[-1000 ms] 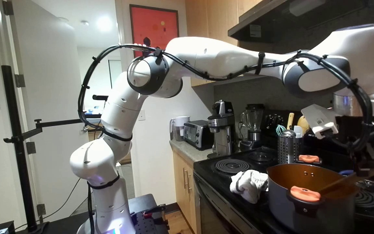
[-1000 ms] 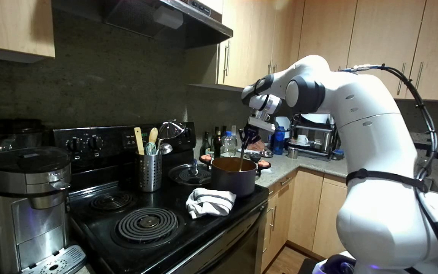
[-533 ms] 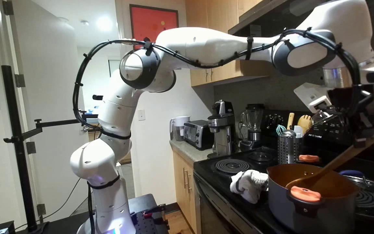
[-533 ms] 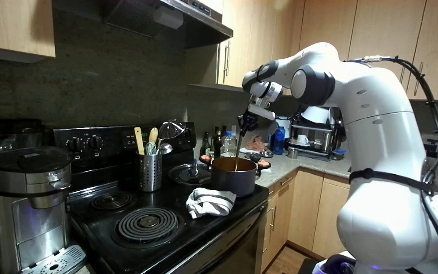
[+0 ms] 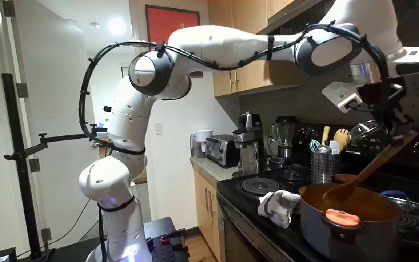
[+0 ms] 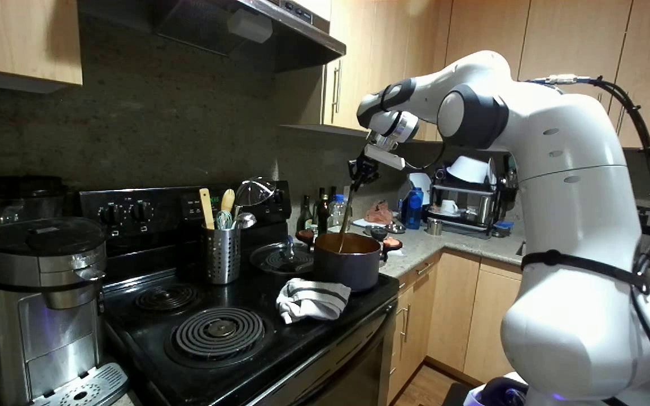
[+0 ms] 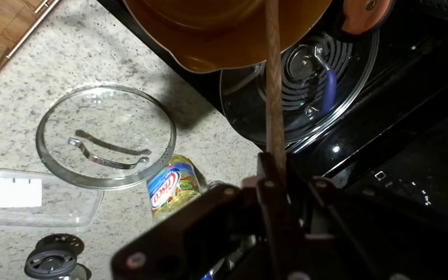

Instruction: Stir the contents in the grey pot on the stove

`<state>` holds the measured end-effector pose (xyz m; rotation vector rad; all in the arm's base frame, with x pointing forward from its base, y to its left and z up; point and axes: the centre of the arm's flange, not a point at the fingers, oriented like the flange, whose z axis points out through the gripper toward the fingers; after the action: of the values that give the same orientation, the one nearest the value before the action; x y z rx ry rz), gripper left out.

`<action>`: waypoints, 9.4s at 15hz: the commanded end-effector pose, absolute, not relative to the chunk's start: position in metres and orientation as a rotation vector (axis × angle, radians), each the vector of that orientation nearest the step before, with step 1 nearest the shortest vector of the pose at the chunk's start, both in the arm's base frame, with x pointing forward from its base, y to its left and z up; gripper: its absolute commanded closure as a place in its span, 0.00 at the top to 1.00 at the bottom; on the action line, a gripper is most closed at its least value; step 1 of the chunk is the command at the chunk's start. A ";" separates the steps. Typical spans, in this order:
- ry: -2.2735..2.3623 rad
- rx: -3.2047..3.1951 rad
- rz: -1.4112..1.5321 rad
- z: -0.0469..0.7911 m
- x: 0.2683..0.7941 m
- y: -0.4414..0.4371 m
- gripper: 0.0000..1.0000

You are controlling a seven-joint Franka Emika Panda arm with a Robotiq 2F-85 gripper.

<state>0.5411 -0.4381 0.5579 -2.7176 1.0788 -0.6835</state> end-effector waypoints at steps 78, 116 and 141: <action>1.137 -2.848 -0.926 0.548 0.565 -0.422 0.03; 0.846 -2.945 -0.886 0.538 0.527 -0.322 0.03; 1.157 -2.876 -1.075 0.555 0.532 -0.419 0.03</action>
<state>0.5430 -0.4140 0.5484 -2.8882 1.1360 -1.0496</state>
